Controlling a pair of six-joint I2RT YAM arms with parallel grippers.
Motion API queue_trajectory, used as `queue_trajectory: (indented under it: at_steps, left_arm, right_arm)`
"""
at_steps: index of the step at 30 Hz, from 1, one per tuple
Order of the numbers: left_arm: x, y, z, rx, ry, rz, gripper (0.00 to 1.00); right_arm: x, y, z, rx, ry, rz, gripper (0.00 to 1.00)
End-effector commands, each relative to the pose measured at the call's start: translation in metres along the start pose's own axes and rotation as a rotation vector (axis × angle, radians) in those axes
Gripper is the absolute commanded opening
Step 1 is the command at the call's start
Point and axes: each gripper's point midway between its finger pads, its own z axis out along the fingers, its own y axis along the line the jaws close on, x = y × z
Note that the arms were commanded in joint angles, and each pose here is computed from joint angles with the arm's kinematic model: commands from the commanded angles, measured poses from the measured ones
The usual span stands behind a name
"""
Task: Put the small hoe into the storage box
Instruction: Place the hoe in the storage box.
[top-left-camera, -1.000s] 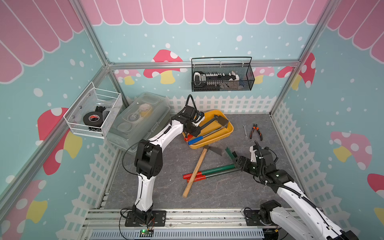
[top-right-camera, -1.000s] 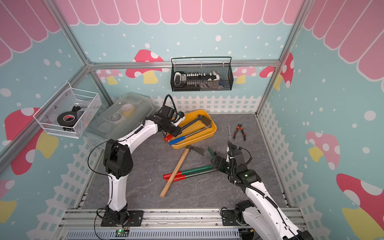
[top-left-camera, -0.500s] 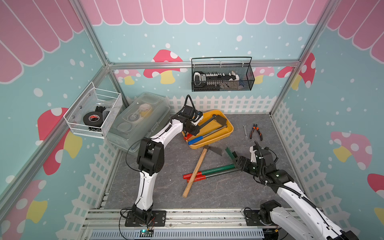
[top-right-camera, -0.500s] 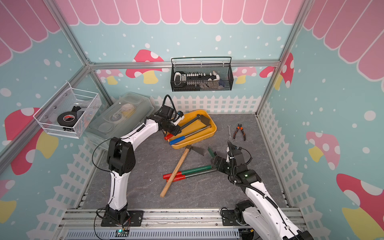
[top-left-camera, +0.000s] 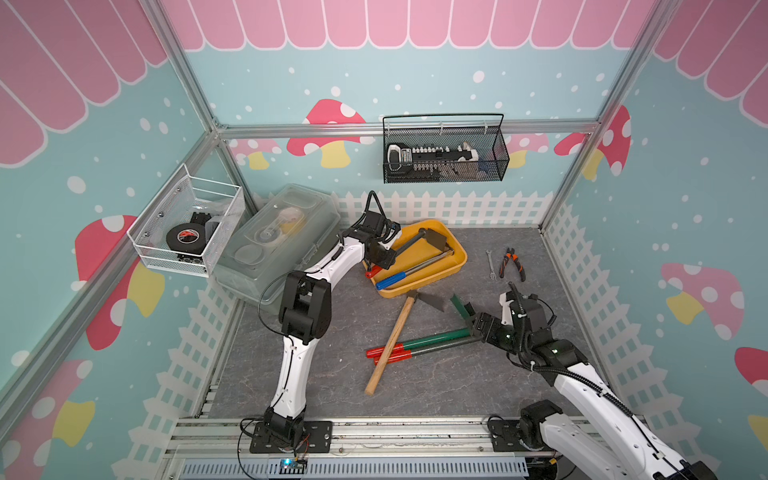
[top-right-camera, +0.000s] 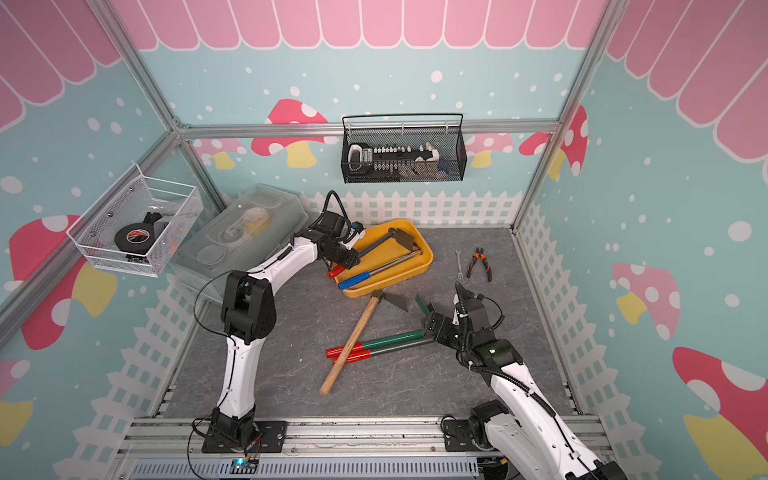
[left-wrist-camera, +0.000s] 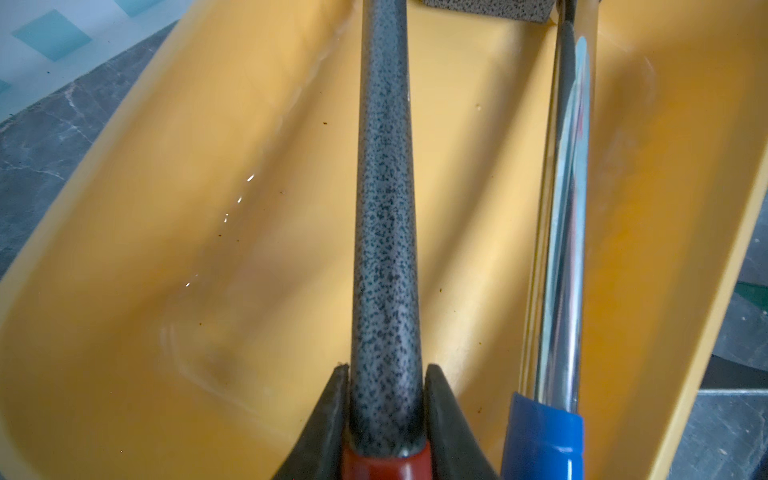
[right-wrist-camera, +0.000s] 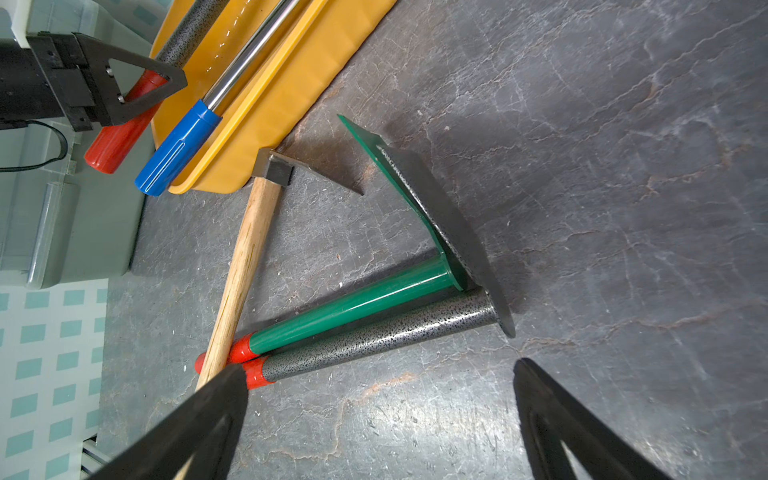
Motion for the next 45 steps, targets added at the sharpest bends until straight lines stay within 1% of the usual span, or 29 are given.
queue_trajectory:
  at_steps: [1,9,14,18,20,22,26,27,31,32,35,37,39,40,42,45]
  left_arm:
    - [-0.037,0.002,-0.015,-0.014,-0.122,0.067,0.0]
    - [-0.036,0.005,-0.011,-0.064,-0.105,0.115,0.0]
    - [-0.036,0.008,-0.005,-0.079,-0.097,0.121,0.0]
    - [-0.033,0.008,0.0,-0.077,-0.085,0.119,0.08]
    - [-0.03,0.008,0.002,-0.076,-0.075,0.115,0.15]
    - [-0.028,0.008,0.004,-0.072,-0.067,0.113,0.2]
    - [-0.025,0.009,0.005,-0.08,-0.058,0.113,0.22]
    - [-0.024,0.01,0.006,-0.079,-0.056,0.112,0.25]
    - [-0.023,0.01,0.006,-0.081,-0.053,0.111,0.27]
    - [-0.023,0.01,0.006,-0.083,-0.052,0.108,0.29]
    - [-0.02,0.01,0.008,-0.078,-0.048,0.098,0.3]
    - [-0.019,0.01,0.009,-0.079,-0.044,0.097,0.34]
    - [-0.018,0.011,0.01,-0.079,-0.041,0.096,0.35]
    - [-0.017,0.011,0.01,-0.08,-0.039,0.095,0.38]
    - [-0.017,0.011,0.01,-0.081,-0.037,0.094,0.39]
    - [-0.02,0.014,0.005,-0.096,-0.046,0.091,0.45]
  right_arm:
    - [0.0,-0.003,-0.001,0.013,-0.001,-0.003,0.99]
    - [-0.001,-0.002,0.0,0.012,0.002,-0.005,0.99]
    - [-0.003,0.0,-0.001,0.008,0.002,-0.011,0.99]
    - [-0.004,0.001,-0.002,0.009,0.0,-0.011,0.99]
    - [-0.004,0.001,-0.002,0.008,0.001,-0.012,0.99]
    - [-0.004,0.002,-0.002,0.005,0.0,-0.011,0.99]
    - [-0.004,0.002,-0.003,0.002,0.0,-0.01,0.99]
    - [-0.004,0.002,-0.003,0.002,0.0,-0.01,0.99]
    - [-0.003,0.002,-0.005,0.004,-0.001,-0.01,0.99]
    - [-0.003,0.002,-0.005,0.004,-0.002,-0.01,0.99]
    - [-0.003,0.002,-0.006,0.0,-0.004,-0.008,0.99]
    - [-0.003,0.003,-0.007,-0.001,-0.005,-0.009,0.99]
    - [-0.003,0.002,-0.008,0.001,-0.006,-0.009,0.99]
    - [-0.003,0.001,-0.008,0.002,-0.006,-0.009,0.99]
    - [-0.003,0.002,-0.008,0.001,-0.008,-0.011,0.99]
    - [-0.003,0.001,-0.008,0.001,-0.007,-0.012,0.99]
